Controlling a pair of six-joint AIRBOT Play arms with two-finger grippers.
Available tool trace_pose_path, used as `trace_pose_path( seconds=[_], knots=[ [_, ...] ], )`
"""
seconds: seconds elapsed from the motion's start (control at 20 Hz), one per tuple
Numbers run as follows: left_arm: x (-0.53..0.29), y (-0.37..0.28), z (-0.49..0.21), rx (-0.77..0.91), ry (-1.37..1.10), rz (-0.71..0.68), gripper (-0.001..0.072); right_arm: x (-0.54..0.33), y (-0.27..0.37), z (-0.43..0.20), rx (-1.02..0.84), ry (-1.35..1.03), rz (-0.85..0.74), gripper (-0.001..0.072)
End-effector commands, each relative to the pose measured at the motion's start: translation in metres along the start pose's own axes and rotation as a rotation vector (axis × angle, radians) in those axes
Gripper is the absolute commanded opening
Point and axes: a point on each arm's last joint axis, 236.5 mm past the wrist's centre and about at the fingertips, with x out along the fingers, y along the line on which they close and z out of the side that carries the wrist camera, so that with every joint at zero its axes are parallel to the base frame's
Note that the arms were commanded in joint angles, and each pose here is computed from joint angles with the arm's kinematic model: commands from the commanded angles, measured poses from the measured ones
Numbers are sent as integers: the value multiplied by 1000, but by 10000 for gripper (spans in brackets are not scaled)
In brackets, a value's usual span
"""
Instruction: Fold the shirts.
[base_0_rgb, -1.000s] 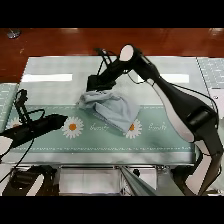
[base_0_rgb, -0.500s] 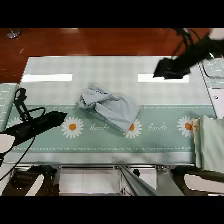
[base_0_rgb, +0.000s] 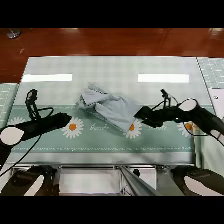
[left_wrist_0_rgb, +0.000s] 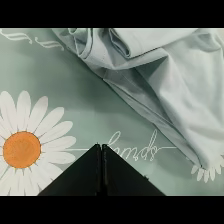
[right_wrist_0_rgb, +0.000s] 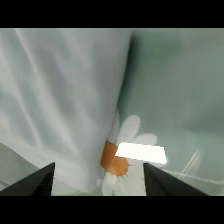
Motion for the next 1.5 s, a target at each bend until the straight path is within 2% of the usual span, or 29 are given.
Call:
trace_pose_path(
  seconds=[0.0, 0.1, 0.15, 0.2, 0.25, 0.4, 0.55, 0.75, 0.95, 1.1, 1.35, 1.45],
  knots=[
    [4, -1, -4, -4, 21, -2, 20, 40, 10, -6, 56, 77, 40, 627],
    [4, -1, -4, -4, 20, -2, 21, 56, 21, -3, 35, 115, 37, 609],
    [4, -1, -4, -5, 20, -2, 20, 62, 29, 0, 12, 140, 44, 422],
    [4, -1, -3, -5, 17, -2, 21, 64, 42, 5, -37, 161, 65, 103],
    [4, -1, -2, -4, 12, -2, 20, 60, 62, 14, -113, 172, 100, 25],
    [4, -1, -1, -4, 7, -2, 21, 8, 132, 63, -359, 103, 136, 24],
    [4, -1, -1, -5, 7, -2, 21, -74, 174, 109, -542, -16, 10, 24],
    [4, -1, -1, -4, 8, -2, 21, -193, 180, 152, -577, -207, -161, 24],
    [4, -1, -1, -4, 8, -3, 21, -283, 135, 166, -413, -327, -239, 24],
    [4, -1, -1, -4, 8, -3, 21, -343, 84, 157, -209, -387, -287, 25],
    [4, -1, -1, -2, 7, -2, 22, -410, 5, 104, 119, -487, -369, 25],
    [4, -1, -1, 0, 7, -2, 22, -418, -37, 70, 257, -505, -453, 25]
  ],
)
